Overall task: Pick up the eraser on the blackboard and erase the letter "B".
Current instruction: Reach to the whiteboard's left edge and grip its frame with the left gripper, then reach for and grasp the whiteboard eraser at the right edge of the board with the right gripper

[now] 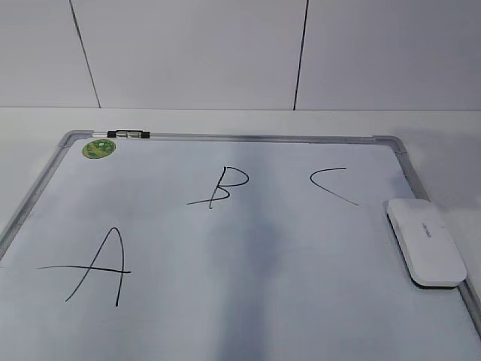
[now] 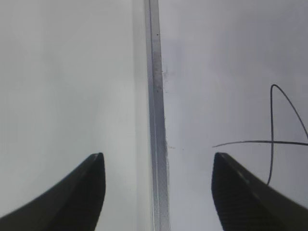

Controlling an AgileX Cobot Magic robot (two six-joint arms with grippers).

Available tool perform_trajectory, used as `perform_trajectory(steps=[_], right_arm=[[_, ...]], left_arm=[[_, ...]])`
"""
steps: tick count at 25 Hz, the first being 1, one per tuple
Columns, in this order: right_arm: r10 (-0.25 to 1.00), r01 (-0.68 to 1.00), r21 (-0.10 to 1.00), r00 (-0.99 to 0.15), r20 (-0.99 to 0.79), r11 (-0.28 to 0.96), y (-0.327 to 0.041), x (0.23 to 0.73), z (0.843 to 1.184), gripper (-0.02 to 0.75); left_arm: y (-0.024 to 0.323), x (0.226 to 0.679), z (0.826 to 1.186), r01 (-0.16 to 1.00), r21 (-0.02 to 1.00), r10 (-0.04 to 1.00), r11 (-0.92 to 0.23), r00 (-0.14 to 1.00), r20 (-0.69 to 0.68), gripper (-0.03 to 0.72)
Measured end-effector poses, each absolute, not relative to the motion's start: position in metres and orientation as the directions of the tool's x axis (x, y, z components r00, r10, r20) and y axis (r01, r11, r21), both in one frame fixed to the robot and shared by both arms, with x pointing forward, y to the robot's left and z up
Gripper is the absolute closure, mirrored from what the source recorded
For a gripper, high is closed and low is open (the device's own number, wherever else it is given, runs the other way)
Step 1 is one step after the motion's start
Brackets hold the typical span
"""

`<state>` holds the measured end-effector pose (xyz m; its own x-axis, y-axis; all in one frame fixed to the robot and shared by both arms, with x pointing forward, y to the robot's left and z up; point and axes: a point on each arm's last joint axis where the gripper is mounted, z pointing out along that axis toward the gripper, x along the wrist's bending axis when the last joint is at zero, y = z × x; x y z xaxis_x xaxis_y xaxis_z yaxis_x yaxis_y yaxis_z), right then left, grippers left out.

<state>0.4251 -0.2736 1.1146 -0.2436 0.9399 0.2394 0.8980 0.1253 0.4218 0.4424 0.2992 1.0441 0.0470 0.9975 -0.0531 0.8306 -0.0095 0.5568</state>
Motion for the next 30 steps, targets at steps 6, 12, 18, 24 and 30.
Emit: perform_trajectory(steps=[6,12,18,24,30], right_arm=[[0.932,0.905,0.391,-0.274,0.237,0.167,-0.274,0.452,1.096,0.144],[0.938,0.897,0.411,-0.268,0.218,0.161,-0.276,0.475,1.081,0.066],[0.946,0.902,0.405,-0.247,0.209,0.146,-0.278,0.497,1.062,0.060],[0.952,0.925,0.348,-0.232,0.201,0.151,-0.281,0.513,1.038,0.059],[0.953,0.946,0.284,-0.219,0.208,0.156,-0.282,0.524,1.018,0.059]], left_arm=[[0.300,0.473,1.020,0.885,0.465,0.997,-0.005,0.038,-0.061,0.170],[0.301,0.489,0.998,0.906,0.423,0.998,0.003,0.026,-0.065,0.172],[0.301,0.502,0.982,0.914,0.405,0.997,0.024,0.009,-0.080,0.173],[0.301,0.514,0.964,0.935,0.354,0.996,0.029,0.001,-0.084,0.174],[0.301,0.516,0.960,0.938,0.346,0.996,0.031,-0.002,-0.086,0.174]])
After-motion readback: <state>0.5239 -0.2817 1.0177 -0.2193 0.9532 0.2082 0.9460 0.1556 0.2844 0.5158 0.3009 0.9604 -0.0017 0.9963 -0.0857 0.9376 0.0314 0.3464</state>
